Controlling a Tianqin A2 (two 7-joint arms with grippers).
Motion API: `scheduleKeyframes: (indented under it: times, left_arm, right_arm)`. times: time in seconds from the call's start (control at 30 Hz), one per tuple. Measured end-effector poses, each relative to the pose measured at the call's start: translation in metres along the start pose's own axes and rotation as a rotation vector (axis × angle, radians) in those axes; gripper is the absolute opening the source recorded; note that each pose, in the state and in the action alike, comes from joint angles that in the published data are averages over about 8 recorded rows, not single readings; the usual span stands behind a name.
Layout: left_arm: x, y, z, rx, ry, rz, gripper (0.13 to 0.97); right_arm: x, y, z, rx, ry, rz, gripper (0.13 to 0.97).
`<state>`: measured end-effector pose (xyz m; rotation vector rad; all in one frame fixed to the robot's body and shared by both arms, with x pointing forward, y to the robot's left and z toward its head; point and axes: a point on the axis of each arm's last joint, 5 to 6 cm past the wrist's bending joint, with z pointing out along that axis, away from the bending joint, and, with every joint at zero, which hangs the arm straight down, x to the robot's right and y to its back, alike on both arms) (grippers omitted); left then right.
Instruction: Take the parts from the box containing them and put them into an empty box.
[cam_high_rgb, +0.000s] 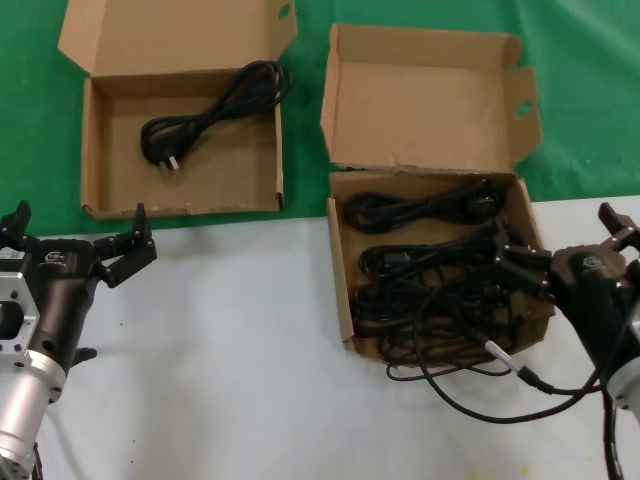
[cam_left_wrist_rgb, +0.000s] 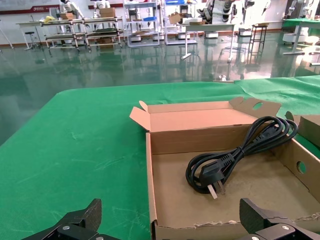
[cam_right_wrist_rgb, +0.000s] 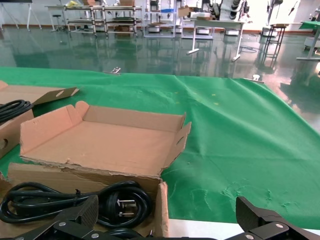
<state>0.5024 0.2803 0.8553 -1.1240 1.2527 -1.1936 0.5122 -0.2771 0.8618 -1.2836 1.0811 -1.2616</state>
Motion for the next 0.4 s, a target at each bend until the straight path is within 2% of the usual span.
scheduleKeyframes:
  times: [0.4]
  left_arm:
    - [0.0000, 0.0000, 0.0000, 0.000, 0.000, 0.000, 0.966]
  right_arm:
    - [0.0000, 0.0000, 0.0000, 0.000, 0.000, 0.000, 0.966]
